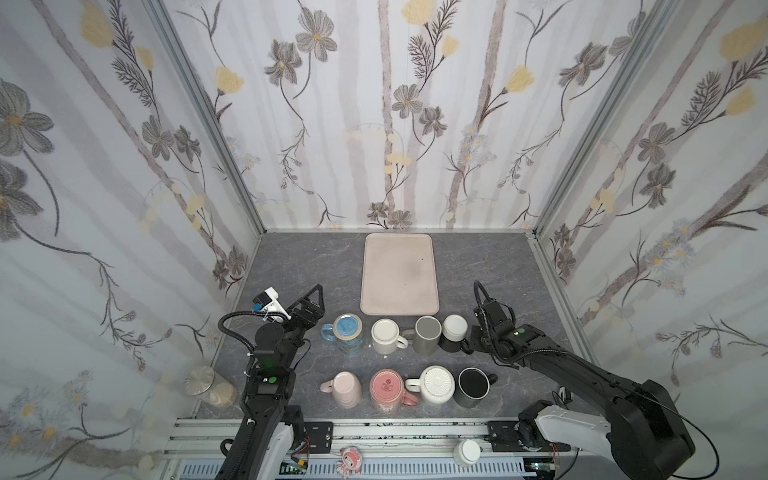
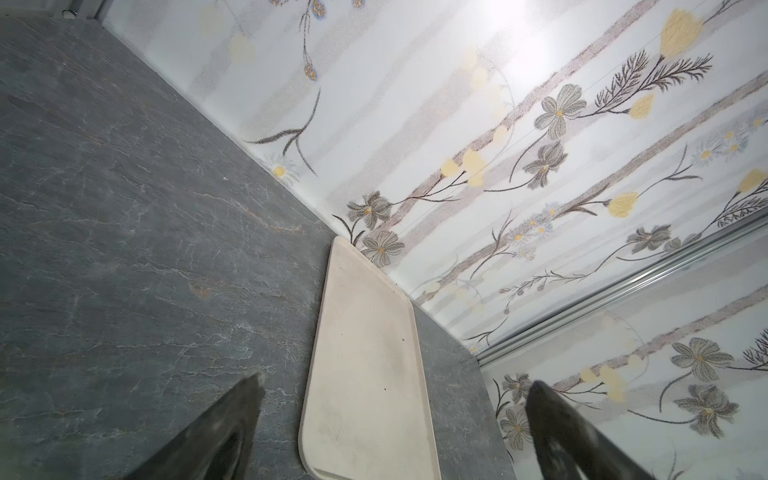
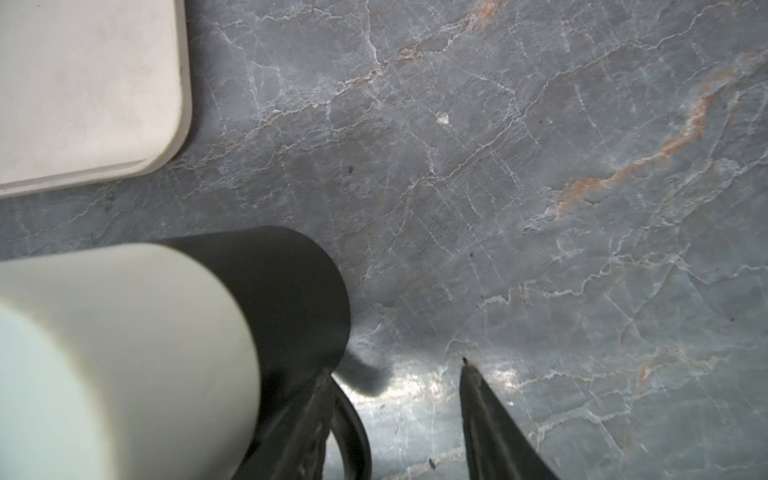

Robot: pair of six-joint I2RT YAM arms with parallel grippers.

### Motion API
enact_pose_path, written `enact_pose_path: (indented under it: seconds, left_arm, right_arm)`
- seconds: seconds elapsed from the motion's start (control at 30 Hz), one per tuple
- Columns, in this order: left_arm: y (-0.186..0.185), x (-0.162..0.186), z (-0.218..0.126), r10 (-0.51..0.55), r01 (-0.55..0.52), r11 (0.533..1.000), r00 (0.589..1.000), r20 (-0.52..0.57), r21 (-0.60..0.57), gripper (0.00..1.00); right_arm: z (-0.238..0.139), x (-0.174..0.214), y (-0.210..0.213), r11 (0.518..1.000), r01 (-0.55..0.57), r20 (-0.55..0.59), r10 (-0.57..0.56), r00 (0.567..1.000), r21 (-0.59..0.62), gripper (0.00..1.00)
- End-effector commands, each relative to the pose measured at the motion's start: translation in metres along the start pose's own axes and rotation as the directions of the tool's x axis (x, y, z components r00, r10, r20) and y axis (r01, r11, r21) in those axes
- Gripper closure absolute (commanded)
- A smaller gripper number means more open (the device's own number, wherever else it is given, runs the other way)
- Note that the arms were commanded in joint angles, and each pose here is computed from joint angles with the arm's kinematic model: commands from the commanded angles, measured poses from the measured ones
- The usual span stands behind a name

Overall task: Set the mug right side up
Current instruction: 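Close the right gripper on the white-and-black mug's body and lift it, then raise and tilt the held mug toward the left gripper while the left gripper approaches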

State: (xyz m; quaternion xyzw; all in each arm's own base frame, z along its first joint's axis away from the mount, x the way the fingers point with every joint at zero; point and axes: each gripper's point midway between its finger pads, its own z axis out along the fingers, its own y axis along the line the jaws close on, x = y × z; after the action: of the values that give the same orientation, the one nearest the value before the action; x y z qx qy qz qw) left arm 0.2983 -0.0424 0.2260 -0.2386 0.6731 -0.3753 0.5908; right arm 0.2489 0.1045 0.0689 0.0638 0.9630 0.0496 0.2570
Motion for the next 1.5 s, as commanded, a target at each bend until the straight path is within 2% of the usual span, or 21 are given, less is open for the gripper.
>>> enact_pose_path:
  seconds: [0.0, 0.17, 0.33, 0.5, 0.73, 1.27, 1.47]
  left_arm:
    - [-0.004, -0.005, 0.001, -0.004, 0.003, 1.0, 1.0, 0.022, 0.016, 0.0]
    - [-0.003, -0.004, 0.001, -0.009, 0.009, 1.0, 1.0, 0.021, 0.015, 0.0]
    - [-0.004, -0.005, 0.0, -0.011, 0.011, 1.0, 1.0, 0.026, 0.018, 0.0]
    - [-0.004, -0.005, 0.0, -0.014, 0.013, 1.0, 1.0, 0.022, 0.018, 0.0]
    - [-0.006, -0.006, -0.001, -0.014, 0.013, 1.0, 1.0, 0.022, 0.022, 0.0]
    - [-0.008, -0.003, -0.001, -0.015, 0.015, 0.999, 1.0, 0.005, 0.032, 0.0]
    - [-0.012, 0.0, -0.001, -0.014, 0.014, 0.999, 1.0, -0.008, 0.049, 0.0]
  right_arm:
    - [-0.018, -0.007, -0.006, 0.999, -0.007, 0.052, 0.005, 0.999, 0.044, 0.44]
    - [-0.04, -0.008, 0.015, 0.998, 0.052, 0.11, -0.047, 0.993, -0.045, 0.41]
    - [-0.033, 0.011, 0.031, 0.987, 0.149, 0.063, -0.145, 0.987, -0.059, 0.44]
    - [-0.024, 0.016, 0.034, 0.979, 0.204, 0.043, -0.203, 0.978, -0.019, 0.47]
    - [-0.012, 0.012, 0.029, 0.968, 0.244, 0.044, -0.246, 0.968, 0.059, 0.51]
    - [0.009, 0.015, 0.045, 0.95, 0.31, 0.027, -0.311, 0.95, 0.021, 0.64]
    - [0.009, 0.012, 0.039, 0.95, 0.307, 0.034, -0.31, 0.95, 0.06, 0.75]
